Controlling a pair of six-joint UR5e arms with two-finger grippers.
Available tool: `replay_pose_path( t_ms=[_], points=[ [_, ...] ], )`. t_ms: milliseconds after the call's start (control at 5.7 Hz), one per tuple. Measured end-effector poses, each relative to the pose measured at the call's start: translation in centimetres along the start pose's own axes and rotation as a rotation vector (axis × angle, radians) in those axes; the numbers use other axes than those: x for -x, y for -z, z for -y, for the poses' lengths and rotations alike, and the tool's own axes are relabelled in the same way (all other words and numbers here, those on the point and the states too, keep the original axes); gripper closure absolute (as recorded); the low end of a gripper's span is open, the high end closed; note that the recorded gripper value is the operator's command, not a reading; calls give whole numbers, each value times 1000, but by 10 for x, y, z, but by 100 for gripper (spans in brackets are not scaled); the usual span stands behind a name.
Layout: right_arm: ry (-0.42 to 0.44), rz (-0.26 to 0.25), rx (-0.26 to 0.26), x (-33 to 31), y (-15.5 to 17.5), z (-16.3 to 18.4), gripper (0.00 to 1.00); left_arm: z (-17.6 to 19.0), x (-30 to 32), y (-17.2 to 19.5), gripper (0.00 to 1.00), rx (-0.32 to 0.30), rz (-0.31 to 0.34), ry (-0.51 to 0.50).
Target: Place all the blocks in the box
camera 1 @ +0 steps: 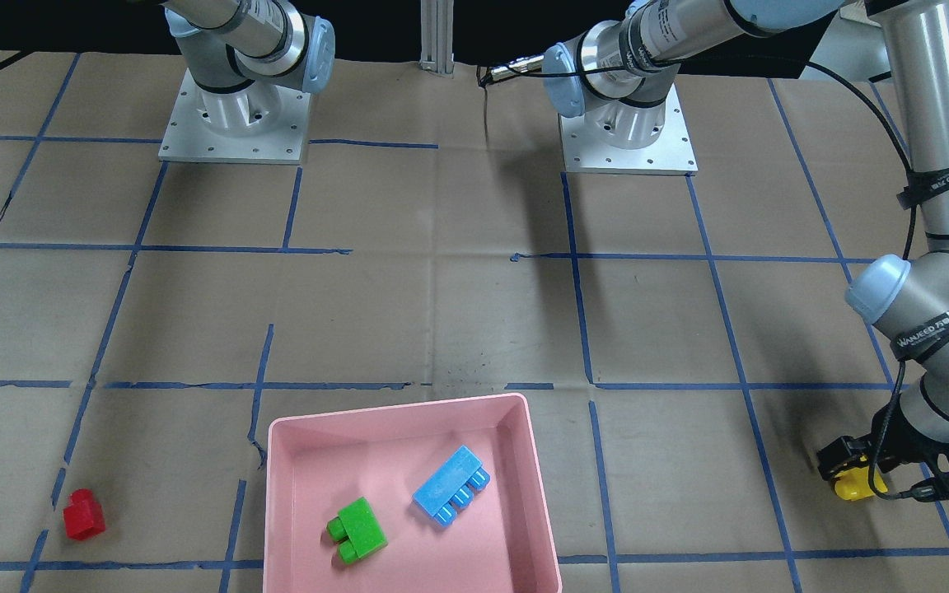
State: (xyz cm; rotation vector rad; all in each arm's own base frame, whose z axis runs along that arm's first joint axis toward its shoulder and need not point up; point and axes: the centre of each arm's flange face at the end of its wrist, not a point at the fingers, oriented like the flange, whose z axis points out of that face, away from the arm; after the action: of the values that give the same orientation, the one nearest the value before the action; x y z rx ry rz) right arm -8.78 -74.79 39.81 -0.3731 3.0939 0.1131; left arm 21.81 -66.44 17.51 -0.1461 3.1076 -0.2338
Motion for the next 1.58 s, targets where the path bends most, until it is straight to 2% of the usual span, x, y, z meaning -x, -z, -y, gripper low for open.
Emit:
replay_pose_path(
  t_ms=[175,526,702,1053,1228,1579],
  points=[
    [44,4,-1,-9,-25,-1,1,2,1,1,8,-4,2,-1],
    [126,-9,-34,-12,-107,6,0,3,1,-2,8,-5,-2,-1],
    [154,-9,-37,-9,-146,6,1,3,1,-3,13,-5,-3,0],
    [175,12,-12,2,-185,3,1,4,1,-3,45,-7,-2,2],
    [180,20,-1,7,-194,2,8,3,1,-3,58,-7,-2,7],
    [181,21,3,9,-203,4,21,2,-4,4,60,-10,-4,57]
  ],
)
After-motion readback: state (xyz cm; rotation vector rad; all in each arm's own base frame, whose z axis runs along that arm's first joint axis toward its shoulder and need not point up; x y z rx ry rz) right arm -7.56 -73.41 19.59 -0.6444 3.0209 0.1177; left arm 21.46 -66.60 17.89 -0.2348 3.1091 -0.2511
